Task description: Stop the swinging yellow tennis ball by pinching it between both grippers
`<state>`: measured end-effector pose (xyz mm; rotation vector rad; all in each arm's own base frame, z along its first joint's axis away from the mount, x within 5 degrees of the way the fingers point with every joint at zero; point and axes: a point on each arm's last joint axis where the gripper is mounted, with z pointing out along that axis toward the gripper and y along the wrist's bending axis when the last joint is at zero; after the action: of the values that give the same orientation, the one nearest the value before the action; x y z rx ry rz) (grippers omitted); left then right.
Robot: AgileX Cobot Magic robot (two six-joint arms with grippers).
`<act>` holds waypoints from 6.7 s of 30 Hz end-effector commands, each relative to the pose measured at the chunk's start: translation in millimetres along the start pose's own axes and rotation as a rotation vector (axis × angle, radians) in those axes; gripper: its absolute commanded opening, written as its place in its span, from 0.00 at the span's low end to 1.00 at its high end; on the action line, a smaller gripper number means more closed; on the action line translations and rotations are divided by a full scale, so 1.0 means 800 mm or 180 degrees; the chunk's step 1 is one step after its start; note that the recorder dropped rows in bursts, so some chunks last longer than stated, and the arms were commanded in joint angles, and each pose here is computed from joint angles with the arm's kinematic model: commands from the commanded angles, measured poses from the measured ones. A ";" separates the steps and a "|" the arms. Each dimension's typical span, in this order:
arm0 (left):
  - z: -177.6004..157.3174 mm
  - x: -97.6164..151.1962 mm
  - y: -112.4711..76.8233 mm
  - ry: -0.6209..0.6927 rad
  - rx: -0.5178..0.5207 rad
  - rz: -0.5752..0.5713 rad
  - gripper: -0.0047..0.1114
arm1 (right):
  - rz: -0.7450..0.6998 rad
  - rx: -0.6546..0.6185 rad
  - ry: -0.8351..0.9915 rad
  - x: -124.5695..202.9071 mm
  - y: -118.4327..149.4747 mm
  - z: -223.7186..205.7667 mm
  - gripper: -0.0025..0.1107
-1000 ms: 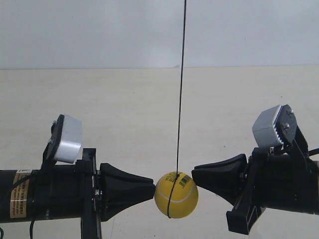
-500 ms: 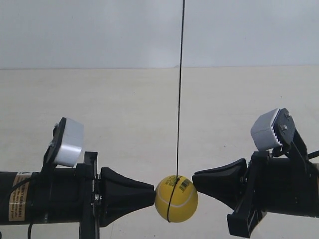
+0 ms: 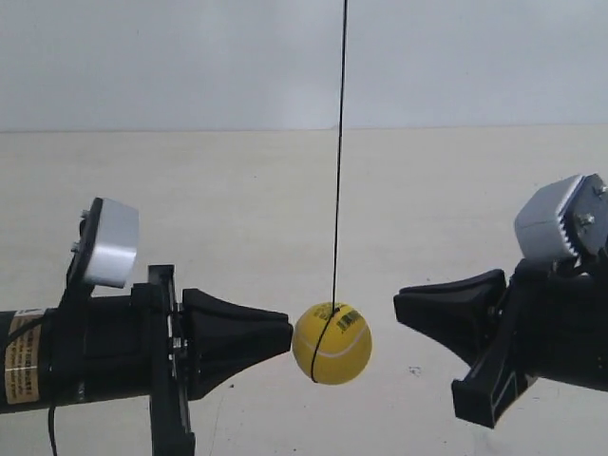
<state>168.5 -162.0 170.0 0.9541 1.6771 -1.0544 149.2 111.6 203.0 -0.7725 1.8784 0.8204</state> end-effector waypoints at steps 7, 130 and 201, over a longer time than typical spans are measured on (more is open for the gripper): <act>-0.032 -0.033 0.007 -0.0006 -0.0951 -0.0138 0.08 | -0.0171 0.0574 -0.0789 -0.034 0.026 -0.071 0.02; -0.242 0.030 -0.068 -0.1236 -0.4068 -0.0157 0.08 | -0.0423 0.1187 -0.2231 -0.041 0.072 -0.183 0.02; -0.242 0.030 -0.068 -0.1243 -0.4068 -0.0153 0.08 | -0.0411 0.2767 -0.2241 0.040 0.023 -0.176 0.02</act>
<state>56.4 3.1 203.5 -0.1287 1.5970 -0.0358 50.4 9.1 238.3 -0.0766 1.2196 0.1644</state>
